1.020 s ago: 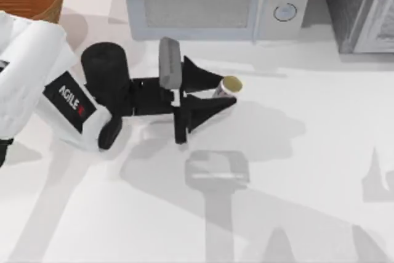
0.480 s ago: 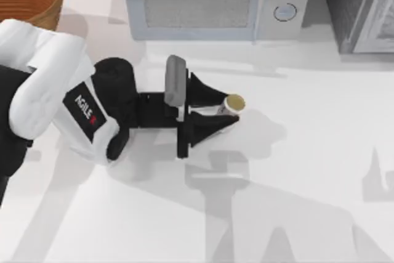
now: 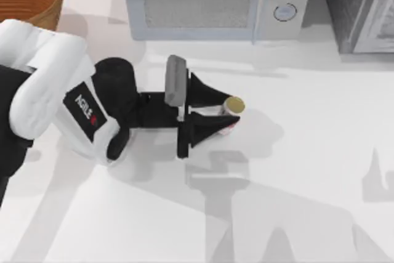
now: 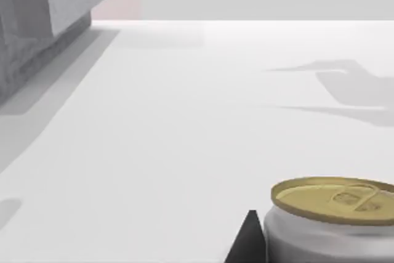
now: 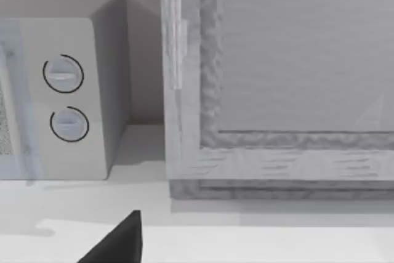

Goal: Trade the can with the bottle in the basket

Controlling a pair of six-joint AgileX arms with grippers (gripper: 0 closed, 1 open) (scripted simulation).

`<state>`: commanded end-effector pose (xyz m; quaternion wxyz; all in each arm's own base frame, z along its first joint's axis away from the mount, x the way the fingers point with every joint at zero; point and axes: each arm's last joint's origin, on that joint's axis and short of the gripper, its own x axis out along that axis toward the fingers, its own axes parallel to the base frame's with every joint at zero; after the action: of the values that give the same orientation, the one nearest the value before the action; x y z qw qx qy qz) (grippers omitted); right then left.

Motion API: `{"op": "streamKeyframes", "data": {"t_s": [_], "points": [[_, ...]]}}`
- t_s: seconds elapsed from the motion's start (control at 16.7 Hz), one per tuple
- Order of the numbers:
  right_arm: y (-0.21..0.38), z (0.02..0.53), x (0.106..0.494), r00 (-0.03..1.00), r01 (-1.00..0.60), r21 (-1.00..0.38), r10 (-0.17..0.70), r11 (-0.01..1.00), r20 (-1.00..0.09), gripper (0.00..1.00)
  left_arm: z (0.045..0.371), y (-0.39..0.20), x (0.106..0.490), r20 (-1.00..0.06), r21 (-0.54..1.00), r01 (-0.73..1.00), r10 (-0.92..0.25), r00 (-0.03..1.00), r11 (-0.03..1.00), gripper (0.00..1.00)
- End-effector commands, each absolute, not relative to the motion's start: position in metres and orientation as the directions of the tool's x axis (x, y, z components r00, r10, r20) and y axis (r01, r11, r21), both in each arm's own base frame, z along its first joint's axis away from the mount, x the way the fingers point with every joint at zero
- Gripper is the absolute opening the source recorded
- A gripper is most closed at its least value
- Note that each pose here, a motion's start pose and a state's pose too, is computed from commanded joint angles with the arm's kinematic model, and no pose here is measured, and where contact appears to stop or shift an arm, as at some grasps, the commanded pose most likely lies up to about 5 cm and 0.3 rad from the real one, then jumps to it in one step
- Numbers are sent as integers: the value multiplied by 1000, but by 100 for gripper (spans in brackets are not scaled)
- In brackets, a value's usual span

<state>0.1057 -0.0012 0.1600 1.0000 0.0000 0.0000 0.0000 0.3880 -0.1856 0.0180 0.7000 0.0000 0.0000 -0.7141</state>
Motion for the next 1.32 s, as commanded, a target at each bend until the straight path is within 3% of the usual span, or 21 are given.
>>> {"op": "streamKeyframes", "data": {"t_s": [0.36, 1.02, 1.32], "points": [[-1, 160, 106, 1000, 0, 0, 0, 1000, 0, 100, 18, -186, 388, 0, 0, 1000, -1000, -20, -20, 98], [-1, 160, 106, 1000, 0, 0, 0, 1000, 0, 100, 20, -182, 388, -2, -9, 1000, -1000, -7, -7, 100], [-1, 160, 106, 1000, 0, 0, 0, 1000, 0, 100, 61, -148, 379, -30, -88, 986, -990, 137, 139, 100]]}}
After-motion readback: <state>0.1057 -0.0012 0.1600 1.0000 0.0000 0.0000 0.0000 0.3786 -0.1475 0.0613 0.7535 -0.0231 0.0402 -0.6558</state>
